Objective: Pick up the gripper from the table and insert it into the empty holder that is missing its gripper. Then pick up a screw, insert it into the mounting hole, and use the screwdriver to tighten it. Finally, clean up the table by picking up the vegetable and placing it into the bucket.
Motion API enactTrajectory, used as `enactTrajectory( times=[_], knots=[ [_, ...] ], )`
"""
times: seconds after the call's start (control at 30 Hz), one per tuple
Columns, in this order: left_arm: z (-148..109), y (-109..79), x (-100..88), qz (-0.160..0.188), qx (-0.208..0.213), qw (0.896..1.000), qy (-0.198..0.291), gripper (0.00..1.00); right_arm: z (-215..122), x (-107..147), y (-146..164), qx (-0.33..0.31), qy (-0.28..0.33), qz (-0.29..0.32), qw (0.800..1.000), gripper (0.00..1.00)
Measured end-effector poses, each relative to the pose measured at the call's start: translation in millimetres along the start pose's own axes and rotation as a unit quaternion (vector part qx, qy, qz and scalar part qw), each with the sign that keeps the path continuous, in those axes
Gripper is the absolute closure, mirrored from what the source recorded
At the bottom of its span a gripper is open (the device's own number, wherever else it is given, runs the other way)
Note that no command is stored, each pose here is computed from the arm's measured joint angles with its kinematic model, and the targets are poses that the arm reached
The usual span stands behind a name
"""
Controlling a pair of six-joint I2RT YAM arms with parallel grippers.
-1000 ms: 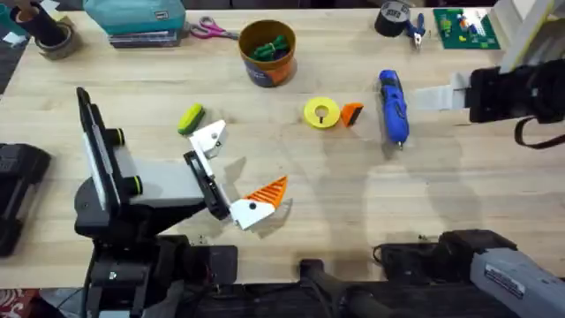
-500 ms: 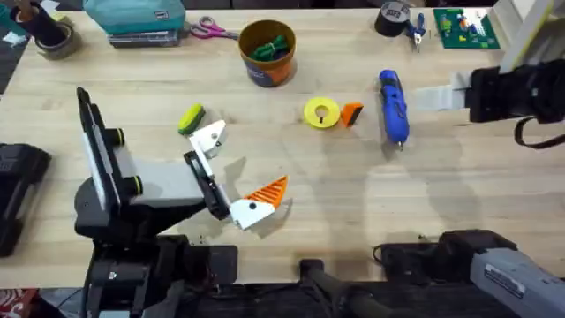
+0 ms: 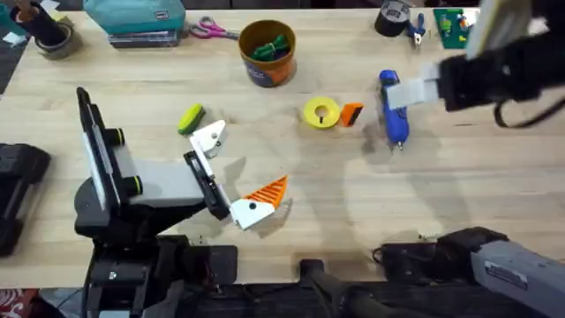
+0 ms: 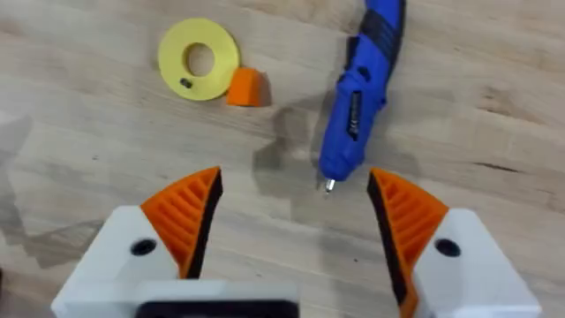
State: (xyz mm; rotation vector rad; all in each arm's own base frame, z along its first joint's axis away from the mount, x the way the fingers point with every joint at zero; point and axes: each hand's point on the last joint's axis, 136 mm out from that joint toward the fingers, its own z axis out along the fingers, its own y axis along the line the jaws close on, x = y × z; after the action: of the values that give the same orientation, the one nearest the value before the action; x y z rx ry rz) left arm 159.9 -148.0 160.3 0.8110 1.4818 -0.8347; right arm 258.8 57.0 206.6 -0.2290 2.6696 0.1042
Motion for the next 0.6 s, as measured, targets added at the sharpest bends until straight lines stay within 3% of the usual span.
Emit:
enactTrajectory(
  times=[0.27, 0.6],
  knots=[
    [0, -0.1, 0.0, 0.0, 0.0, 1.0, 0.0, 0.015, 26, -14, 32, -0.018, 0.053, -0.018, 0.998, 0.006],
    [0, 0.0, -0.1, 0.0, 0.0, 1.0, 0.0, 0.015, 91, -15, 42, -0.011, 0.119, -0.005, 0.993, 0.006]
  ],
)
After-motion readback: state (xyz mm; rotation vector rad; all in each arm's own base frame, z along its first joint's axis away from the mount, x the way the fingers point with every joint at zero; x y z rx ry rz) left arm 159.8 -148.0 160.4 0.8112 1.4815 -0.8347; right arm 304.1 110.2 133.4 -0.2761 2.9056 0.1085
